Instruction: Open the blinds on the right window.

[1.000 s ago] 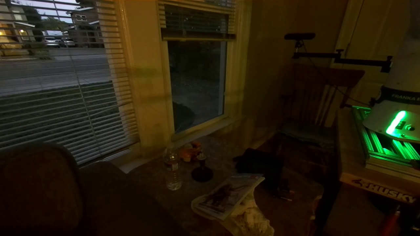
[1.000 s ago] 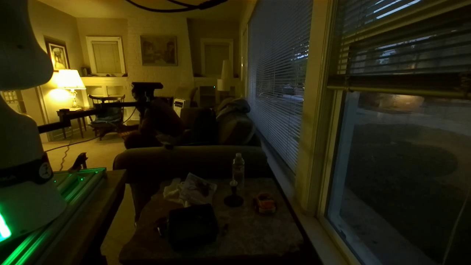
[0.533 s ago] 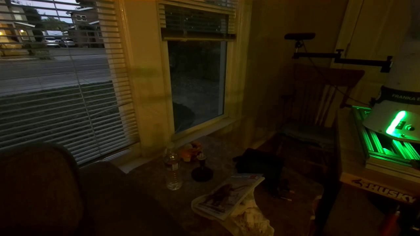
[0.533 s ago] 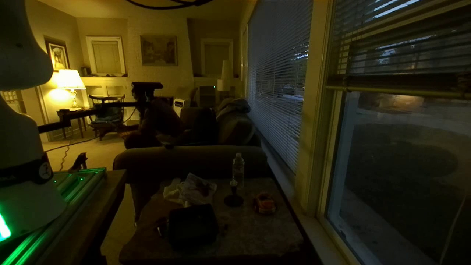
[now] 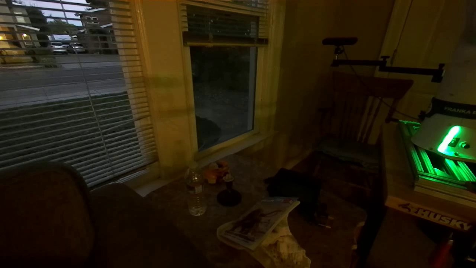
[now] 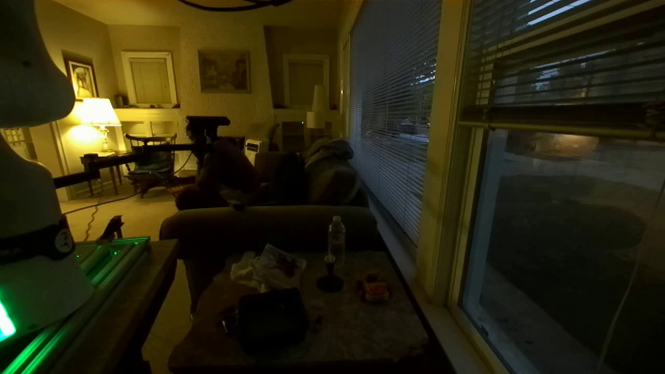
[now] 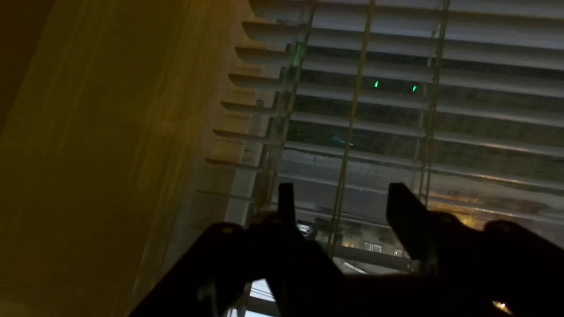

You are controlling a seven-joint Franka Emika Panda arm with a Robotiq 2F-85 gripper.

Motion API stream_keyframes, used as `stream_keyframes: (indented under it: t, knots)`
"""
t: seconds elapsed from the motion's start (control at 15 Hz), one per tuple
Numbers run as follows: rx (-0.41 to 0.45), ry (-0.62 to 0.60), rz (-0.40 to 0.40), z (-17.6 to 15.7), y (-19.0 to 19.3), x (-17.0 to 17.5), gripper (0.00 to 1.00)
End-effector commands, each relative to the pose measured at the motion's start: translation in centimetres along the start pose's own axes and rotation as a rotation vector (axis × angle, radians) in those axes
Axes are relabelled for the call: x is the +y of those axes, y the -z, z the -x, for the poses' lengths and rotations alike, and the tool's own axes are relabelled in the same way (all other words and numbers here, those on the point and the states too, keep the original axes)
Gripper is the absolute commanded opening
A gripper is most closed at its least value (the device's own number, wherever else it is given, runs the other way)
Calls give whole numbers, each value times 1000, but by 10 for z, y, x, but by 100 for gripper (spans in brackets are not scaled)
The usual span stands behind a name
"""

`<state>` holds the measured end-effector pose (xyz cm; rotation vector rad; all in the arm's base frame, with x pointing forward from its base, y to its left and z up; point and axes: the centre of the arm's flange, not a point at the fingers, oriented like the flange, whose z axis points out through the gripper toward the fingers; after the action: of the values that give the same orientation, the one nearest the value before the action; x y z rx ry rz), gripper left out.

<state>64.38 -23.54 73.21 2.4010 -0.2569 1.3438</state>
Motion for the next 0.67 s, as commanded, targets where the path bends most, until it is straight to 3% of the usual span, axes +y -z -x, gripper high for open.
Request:
stream_keyframes:
  t: [0.0, 0.07, 0.2, 0.27, 0.6]
  knots:
    - [-10, 14, -21, 7, 0, 1, 35]
    - [-12, 17, -22, 8, -1, 1, 32]
    - [-15, 17, -23, 11, -3, 1, 8]
    - [-15, 19, -23, 12, -5, 1, 2]
    - [-23, 24, -22, 17, -8, 5, 0]
